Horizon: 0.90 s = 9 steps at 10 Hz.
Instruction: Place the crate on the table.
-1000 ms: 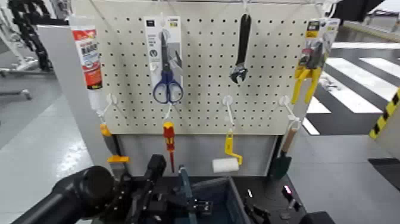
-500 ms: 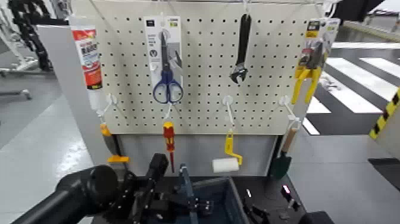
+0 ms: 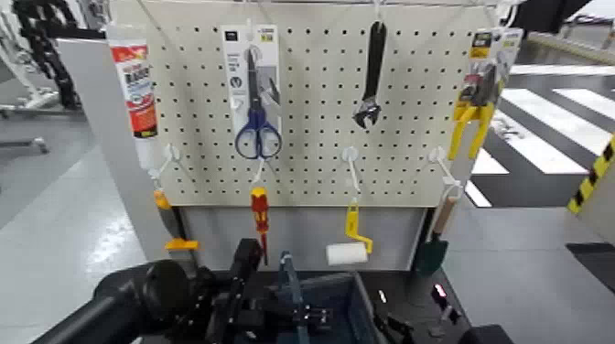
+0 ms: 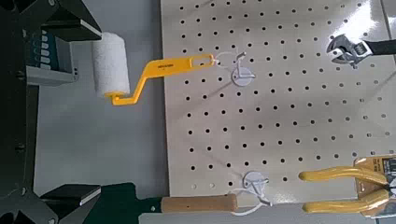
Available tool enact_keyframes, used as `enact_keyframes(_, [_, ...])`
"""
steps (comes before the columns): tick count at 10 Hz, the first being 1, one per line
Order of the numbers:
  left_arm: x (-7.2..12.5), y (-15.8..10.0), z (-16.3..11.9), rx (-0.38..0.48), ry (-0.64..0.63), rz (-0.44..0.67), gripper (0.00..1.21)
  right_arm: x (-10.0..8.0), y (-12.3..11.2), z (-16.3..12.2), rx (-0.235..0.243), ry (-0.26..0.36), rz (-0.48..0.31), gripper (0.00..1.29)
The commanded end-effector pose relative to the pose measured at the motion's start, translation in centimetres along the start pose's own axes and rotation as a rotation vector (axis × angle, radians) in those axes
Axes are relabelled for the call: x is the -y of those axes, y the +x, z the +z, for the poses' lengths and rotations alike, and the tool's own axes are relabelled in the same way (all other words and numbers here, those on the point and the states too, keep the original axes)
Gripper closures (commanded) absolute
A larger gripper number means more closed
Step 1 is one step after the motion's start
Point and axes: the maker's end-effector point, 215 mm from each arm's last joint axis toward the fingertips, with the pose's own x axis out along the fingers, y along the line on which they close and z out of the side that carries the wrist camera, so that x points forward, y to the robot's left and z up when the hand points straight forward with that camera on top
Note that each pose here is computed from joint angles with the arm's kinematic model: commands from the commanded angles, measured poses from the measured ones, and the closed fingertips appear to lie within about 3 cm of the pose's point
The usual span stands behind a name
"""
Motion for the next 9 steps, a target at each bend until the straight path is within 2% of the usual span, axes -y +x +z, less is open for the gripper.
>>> enact_keyframes(1, [-0.6, -0.3, 0.2, 0.016, -0.003, 0.01, 0.8, 0.0, 0.0, 0.0, 0.002, 0.002, 0.0, 0.14])
enact_keyframes(2, [-0.7, -0.4, 0.3, 0.02, 0.001, 0.012, 0.6, 0.0, 0.0, 0.1, 0.003, 0.002, 0.0, 0.15])
enact_keyframes(4, [-1.0, -0.9, 0.9, 0.041, 0.009, 0.03, 0.47, 0.0, 0.0, 0.0, 0.001, 0.003, 0.0, 0.14])
enact_keyframes(7, [-1.9, -1.0, 1.5, 0.05, 0.047, 0.12, 0.46, 0.3, -0.2, 0.0, 0.0, 0.006, -0.005, 0.15])
enact_keyframes(9, [-2.1, -1.0, 2.2, 0.092, 0.111, 0.184, 0.45, 0.4, -0.1, 0.0, -0.003, 0.005, -0.008, 0.14])
